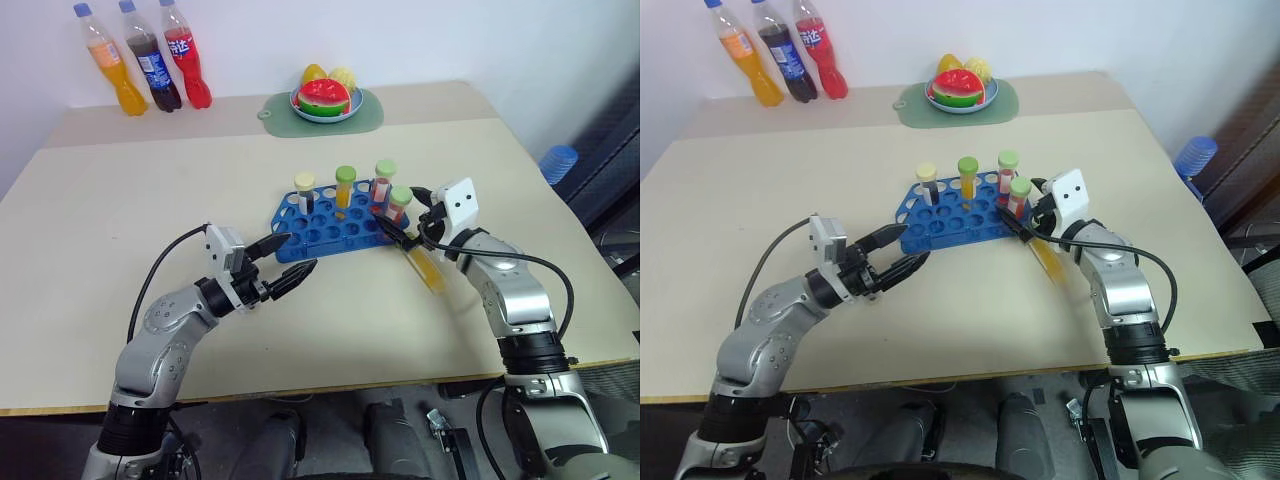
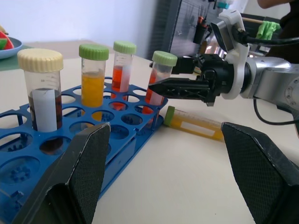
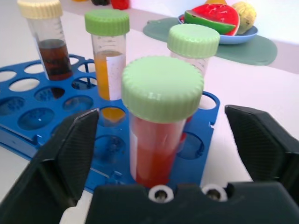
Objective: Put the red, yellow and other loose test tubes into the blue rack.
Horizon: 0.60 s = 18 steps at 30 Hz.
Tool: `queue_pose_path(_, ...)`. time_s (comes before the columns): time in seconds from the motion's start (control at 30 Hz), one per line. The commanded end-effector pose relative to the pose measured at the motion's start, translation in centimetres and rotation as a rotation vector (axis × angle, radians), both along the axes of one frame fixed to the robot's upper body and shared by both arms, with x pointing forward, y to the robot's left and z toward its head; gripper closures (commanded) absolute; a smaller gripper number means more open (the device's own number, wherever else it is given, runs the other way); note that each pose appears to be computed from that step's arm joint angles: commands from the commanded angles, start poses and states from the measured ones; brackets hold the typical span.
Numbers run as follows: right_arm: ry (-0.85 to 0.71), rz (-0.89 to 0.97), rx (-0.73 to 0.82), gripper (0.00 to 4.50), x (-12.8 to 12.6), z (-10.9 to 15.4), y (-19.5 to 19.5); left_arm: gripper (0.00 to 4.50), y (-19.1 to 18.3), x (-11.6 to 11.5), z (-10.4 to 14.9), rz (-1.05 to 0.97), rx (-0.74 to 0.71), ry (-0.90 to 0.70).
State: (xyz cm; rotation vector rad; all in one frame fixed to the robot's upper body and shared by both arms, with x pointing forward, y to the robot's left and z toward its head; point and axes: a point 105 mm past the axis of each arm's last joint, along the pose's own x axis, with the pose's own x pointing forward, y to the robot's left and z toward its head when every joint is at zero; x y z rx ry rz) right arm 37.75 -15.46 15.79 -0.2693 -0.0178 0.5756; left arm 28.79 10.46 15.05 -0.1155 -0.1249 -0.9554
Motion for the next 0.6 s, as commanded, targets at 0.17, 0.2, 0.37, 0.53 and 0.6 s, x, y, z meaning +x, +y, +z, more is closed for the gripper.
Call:
queue_pose_path(0.17,0.192,0.056,-0.060,0.03,-4.2,1.0,-2.1,0.57,-0.3,-0.3,0.6,-0.009,-0.014,-0.028)
queue_pose_path(0.2,0.224,0.054,-0.078,0.03,-4.9,1.0,-2.4,0.57,-0.3,-0.4,0.6,-0.010,-0.012,-0.027)
queue_pose_path(0.37,0.316,-0.007,-0.106,0.03,-6.1,3.0,-3.8,0.57,-0.4,-0.6,0.2,-0.044,0.017,-0.026)
queue_pose_path(0.53,0.557,-0.064,-0.025,0.03,-5.1,3.1,-4.3,0.57,-0.4,-1.5,-0.2,-0.144,0.089,-0.038)
queue_pose_path(0.6,0.626,-0.093,0.011,0.03,-4.4,2.8,-4.3,0.57,-0.2,-2.1,-0.4,-0.201,0.126,-0.044)
